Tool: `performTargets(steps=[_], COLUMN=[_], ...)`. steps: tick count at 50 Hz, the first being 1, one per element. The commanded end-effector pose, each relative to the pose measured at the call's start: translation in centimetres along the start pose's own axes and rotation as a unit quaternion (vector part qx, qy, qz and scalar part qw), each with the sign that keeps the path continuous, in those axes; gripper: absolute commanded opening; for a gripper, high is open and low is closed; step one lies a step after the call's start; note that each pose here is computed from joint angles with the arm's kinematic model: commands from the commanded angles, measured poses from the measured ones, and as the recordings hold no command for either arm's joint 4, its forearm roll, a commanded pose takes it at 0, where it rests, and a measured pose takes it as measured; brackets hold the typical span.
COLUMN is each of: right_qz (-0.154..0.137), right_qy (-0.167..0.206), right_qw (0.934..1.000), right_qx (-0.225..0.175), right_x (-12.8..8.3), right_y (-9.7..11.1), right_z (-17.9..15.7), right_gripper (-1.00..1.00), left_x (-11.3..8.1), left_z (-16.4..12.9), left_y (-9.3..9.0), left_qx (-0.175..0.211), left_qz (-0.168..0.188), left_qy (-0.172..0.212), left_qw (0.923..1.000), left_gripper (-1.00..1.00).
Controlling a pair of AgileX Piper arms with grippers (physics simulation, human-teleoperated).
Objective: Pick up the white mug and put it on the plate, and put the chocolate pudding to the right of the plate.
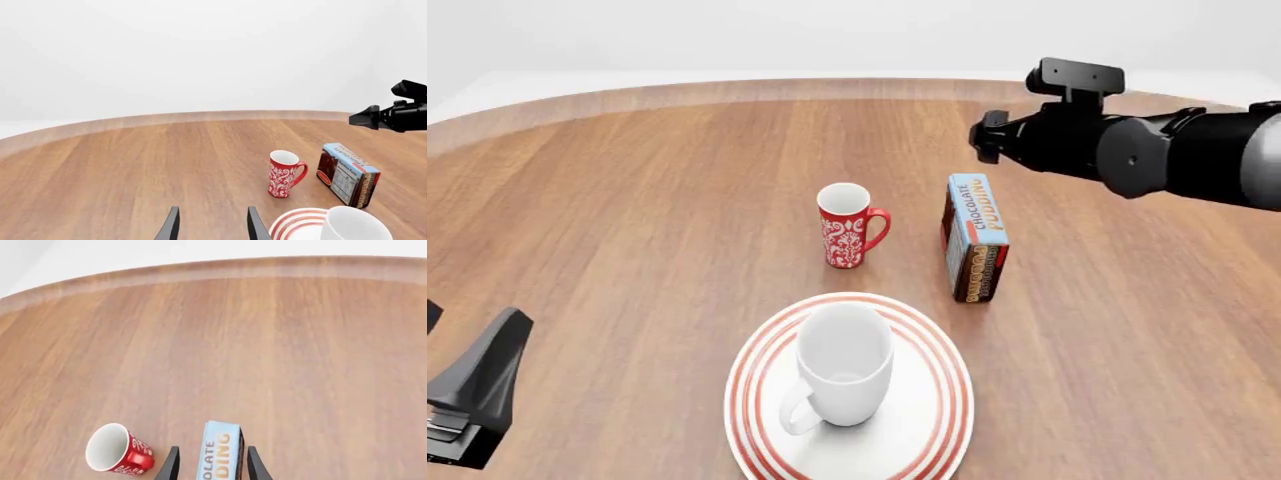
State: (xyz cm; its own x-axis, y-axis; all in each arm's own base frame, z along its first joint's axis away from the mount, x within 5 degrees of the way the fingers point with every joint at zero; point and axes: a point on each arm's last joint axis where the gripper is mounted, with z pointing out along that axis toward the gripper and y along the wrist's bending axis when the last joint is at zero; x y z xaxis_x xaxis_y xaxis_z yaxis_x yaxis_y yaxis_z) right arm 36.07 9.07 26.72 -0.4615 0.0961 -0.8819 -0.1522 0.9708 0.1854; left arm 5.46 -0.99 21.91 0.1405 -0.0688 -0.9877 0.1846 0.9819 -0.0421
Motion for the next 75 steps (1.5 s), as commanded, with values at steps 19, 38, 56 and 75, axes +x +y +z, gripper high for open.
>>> performTargets(steps=[19, 38, 56, 75], right_qz=[0.009, 0.008, 0.006, 0.002], right_qy=[0.024, 0.038, 0.048, 0.058], right_qw=[0.9997, 0.9992, 0.9988, 0.9983], right_qx=[0.005, 0.007, 0.009, 0.008], right_x=[2.0, 3.2, 4.0, 4.7], right_y=[-0.4, -0.6, -0.8, -0.6], right_z=[1.8, 2.5, 3.3, 4.1], right_gripper=[1.0, 1.0, 1.0, 1.0], left_x=[0.0, 0.0, 0.0, 0.0], left_z=[0.0, 0.0, 0.0, 0.0], left_y=[0.0, 0.0, 0.0, 0.0], left_qx=[0.0, 0.0, 0.0, -0.002], left_qz=[0.0, 0.0, 0.0, 0.002], left_qy=[0.0, 0.0, 0.0, 0.0], left_qw=[1.0, 1.0, 1.0, 1.0], left_gripper=[1.0, 1.0, 1.0, 1.0])
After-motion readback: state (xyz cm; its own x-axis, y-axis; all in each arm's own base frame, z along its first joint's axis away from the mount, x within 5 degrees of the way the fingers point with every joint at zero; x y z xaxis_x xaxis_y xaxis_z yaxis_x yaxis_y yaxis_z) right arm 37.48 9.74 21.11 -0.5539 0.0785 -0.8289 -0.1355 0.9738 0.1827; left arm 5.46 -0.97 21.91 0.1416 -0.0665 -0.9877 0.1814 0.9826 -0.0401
